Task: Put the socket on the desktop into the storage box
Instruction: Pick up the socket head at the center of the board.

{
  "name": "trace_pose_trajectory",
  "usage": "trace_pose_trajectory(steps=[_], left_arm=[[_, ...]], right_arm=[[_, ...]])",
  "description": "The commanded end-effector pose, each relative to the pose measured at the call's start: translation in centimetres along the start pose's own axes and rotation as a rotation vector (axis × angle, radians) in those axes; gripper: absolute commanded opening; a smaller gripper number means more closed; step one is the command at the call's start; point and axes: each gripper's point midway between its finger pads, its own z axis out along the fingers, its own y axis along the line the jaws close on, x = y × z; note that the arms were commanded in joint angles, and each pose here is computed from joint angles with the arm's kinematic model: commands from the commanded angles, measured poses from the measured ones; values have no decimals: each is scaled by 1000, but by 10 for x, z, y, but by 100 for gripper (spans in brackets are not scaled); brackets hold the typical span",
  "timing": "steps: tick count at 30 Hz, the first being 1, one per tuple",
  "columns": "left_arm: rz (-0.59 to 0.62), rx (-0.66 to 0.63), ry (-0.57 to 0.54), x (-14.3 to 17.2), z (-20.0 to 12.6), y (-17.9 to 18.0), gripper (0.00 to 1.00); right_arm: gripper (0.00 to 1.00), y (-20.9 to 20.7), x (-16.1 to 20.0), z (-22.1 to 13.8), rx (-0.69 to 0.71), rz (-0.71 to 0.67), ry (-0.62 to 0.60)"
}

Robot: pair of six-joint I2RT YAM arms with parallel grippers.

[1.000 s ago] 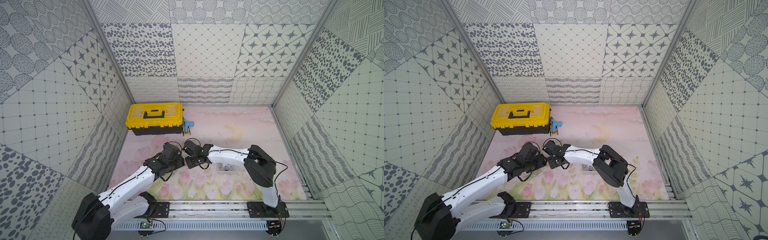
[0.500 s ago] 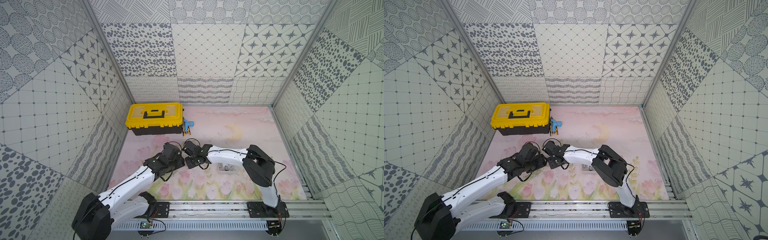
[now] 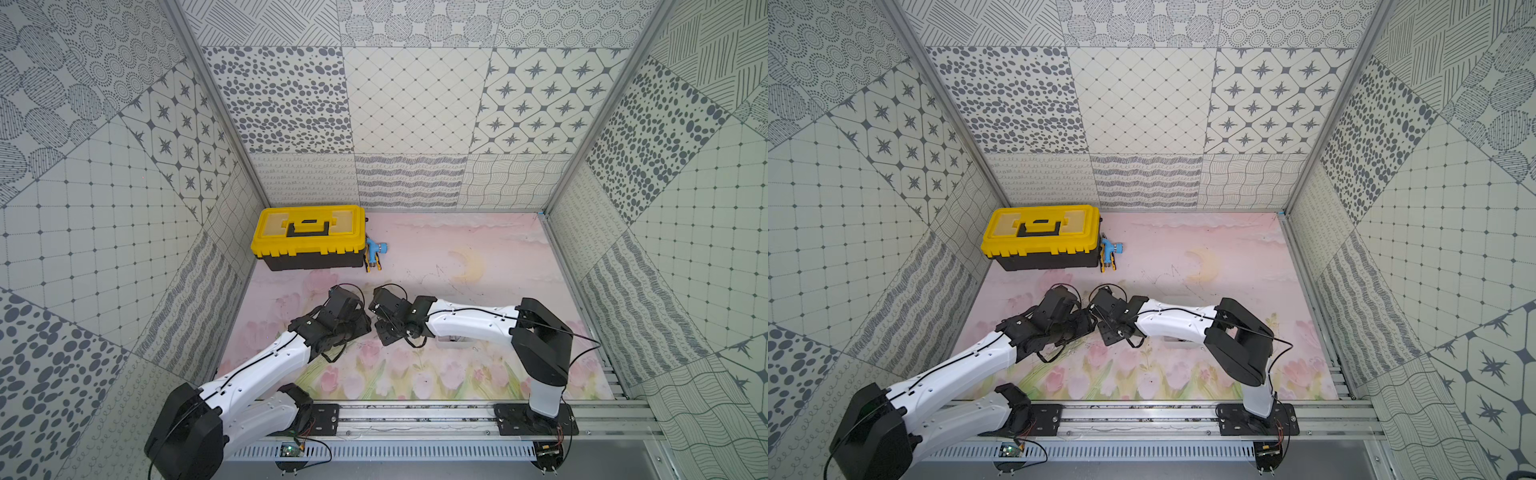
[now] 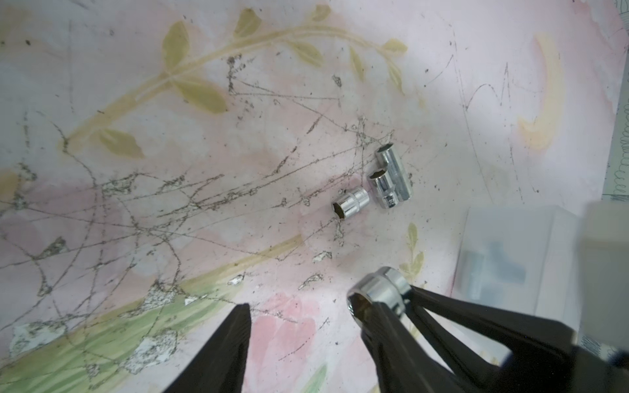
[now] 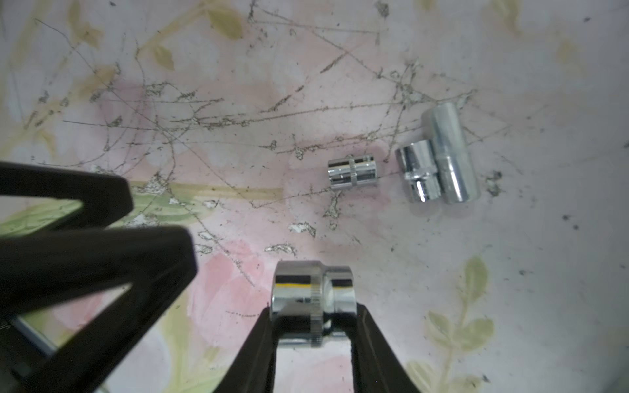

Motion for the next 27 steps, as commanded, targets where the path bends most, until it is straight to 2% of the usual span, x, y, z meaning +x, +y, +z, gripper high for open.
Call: trace_pose_trajectory(steps=[1, 9, 15, 22, 27], left_arm=[[-23, 98, 32, 3, 7, -19, 61], [-15, 307, 82, 6, 13, -61, 59], [28, 436, 45, -8, 2, -101, 59], [150, 588, 28, -11, -23, -163, 61], [183, 661, 78, -1, -28, -190, 61]], right_arm=[[0, -1, -19, -38, -39, 49, -129], [0, -38, -12, -108, -67, 174, -298], [0, -85, 9, -137, -55, 327, -336], [0, -107, 27, -149, -113, 428, -351], [0, -125, 37, -145, -125, 511, -334]])
